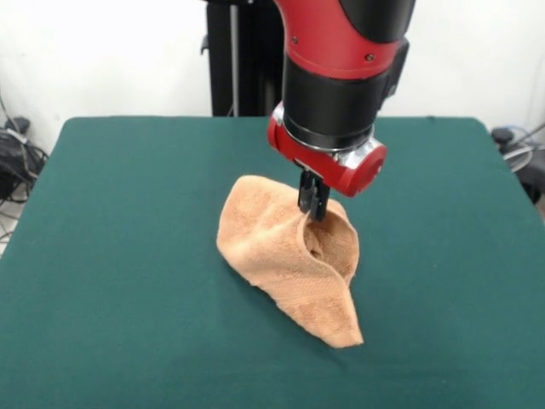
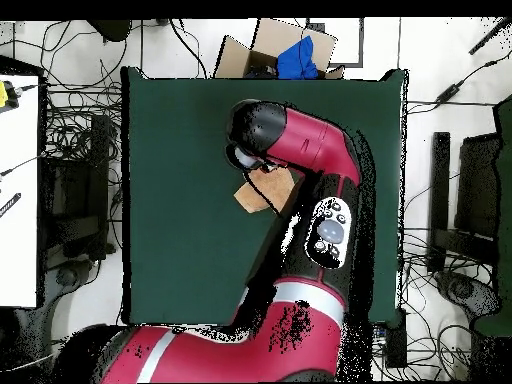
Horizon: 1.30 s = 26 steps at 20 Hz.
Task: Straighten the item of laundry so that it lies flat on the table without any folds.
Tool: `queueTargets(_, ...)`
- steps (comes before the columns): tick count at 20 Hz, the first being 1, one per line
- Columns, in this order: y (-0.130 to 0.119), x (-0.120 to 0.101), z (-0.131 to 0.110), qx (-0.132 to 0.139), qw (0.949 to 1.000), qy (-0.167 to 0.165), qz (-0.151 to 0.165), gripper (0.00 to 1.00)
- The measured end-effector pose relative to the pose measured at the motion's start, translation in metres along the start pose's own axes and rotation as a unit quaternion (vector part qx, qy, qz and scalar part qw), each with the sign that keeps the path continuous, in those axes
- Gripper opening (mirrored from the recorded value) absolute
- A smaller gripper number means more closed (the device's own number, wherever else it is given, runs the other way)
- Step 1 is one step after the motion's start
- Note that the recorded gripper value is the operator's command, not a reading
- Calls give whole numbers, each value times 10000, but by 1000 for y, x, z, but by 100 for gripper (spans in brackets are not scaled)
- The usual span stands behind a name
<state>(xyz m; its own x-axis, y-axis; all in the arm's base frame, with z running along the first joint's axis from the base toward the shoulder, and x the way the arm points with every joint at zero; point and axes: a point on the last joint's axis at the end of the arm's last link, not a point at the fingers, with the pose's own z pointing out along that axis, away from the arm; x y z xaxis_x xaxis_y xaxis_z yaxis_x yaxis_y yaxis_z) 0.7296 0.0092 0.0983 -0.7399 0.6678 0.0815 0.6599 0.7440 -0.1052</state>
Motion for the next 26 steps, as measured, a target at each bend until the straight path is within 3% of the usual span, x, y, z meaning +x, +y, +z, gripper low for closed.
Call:
queueTargets(16, -18, 6, -34, 44, 9994, 334, 121, 0)
queueTargets(23, -46, 4, -44, 30, 9985, 421, 336, 0)
queueTargets(26, -69, 5, -44, 59, 9974, 525, 491, 0)
